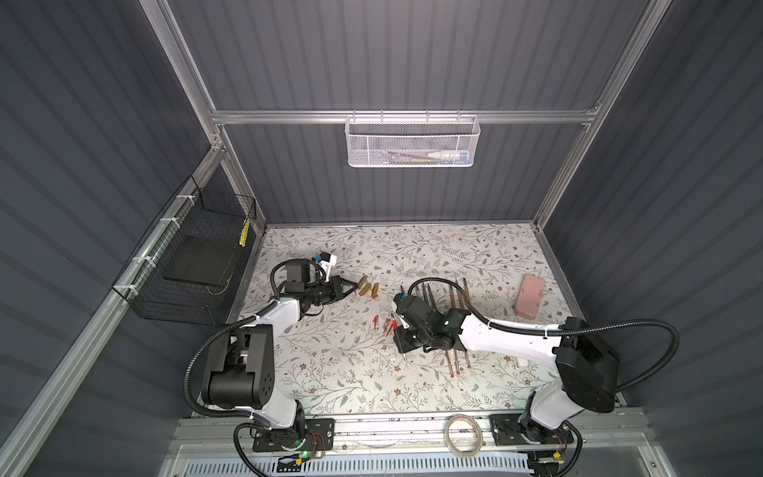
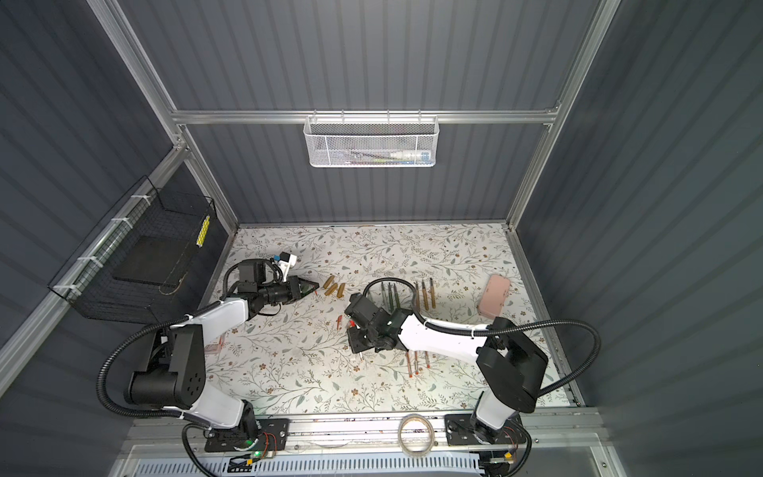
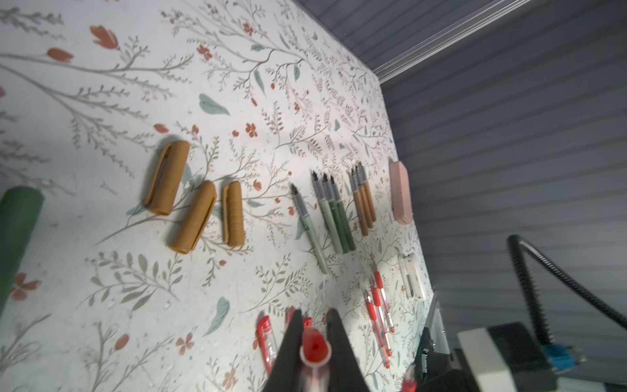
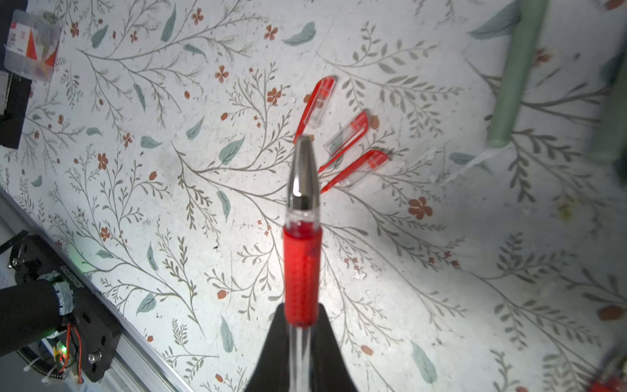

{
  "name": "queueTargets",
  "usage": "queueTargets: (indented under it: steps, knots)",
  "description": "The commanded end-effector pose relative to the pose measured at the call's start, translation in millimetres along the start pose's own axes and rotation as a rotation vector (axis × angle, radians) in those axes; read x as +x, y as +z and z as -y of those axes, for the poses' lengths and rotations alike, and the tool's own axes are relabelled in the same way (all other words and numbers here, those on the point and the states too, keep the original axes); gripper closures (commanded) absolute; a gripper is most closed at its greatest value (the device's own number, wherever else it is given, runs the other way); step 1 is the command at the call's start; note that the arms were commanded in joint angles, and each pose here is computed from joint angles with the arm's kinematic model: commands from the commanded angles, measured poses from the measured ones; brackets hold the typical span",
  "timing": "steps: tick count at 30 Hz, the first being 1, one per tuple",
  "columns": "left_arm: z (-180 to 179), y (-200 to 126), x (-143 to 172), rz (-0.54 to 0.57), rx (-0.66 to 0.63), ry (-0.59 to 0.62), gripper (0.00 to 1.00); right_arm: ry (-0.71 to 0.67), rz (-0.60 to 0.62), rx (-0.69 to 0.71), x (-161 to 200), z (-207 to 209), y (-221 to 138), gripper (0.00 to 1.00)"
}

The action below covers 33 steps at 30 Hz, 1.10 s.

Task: Remove pen caps from pens
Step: Place the pen at the bottom-center of the table.

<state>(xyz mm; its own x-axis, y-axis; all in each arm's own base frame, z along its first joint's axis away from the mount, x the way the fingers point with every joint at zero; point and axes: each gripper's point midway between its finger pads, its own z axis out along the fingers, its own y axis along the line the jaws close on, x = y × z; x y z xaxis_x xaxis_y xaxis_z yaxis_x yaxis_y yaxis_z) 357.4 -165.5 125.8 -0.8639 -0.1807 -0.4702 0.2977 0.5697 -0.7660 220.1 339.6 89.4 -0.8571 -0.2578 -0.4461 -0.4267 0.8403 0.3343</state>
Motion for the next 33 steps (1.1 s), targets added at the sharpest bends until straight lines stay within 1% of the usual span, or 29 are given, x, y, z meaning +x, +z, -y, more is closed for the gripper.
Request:
queueTargets:
  steps: [1, 3, 5, 12, 16, 21, 22, 26, 28, 31, 33]
  knots:
    - [-11.7, 7.9, 34.2, -0.073, -0.075, 0.048, 1.0, 0.09, -0.058, 0.08, 17.0, 29.1, 0.7, 1.0]
    - [-20.1, 13.4, 51.1, -0.116, -0.115, 0.07, 1.0, 0.112, -0.081, 0.114, 25.6, 40.3, -1.5, 1.0]
    - [-30.9, 16.2, 62.0, -0.127, -0.155, 0.066, 1.0, 0.13, -0.091, 0.13, 31.4, 47.7, -1.4, 1.0]
    - [-46.4, 26.8, 64.9, -0.128, -0.21, 0.019, 1.0, 0.196, -0.141, 0.211, 56.0, 75.9, 1.7, 1.0]
    - [-40.9, 38.1, 67.5, -0.157, -0.203, 0.029, 0.99, 0.217, -0.189, 0.268, 71.6, 92.5, 3.0, 1.0]
    - [-44.8, 50.9, 72.2, -0.197, -0.218, 0.03, 0.88, 0.217, -0.227, 0.309, 84.4, 106.0, 5.7, 1.0]
    - [-46.2, 51.2, 72.6, -0.203, -0.23, 0.031, 0.85, 0.216, -0.235, 0.319, 85.1, 107.5, 5.4, 1.0]
    - [-50.2, 48.6, 74.5, -0.207, -0.261, 0.051, 0.8, 0.209, -0.227, 0.326, 83.6, 109.1, 5.3, 0.98]
    - [-51.0, 47.9, 76.2, -0.199, -0.26, 0.056, 0.74, 0.204, -0.233, 0.34, 85.1, 112.2, 6.8, 0.97]
    - [-46.8, 45.8, 72.2, -0.198, -0.263, 0.051, 0.68, 0.202, -0.255, 0.371, 87.2, 115.8, 5.5, 0.93]
    - [-45.5, 44.6, 71.9, -0.193, -0.262, 0.057, 0.66, 0.202, -0.243, 0.363, 87.0, 115.7, 6.5, 0.88]
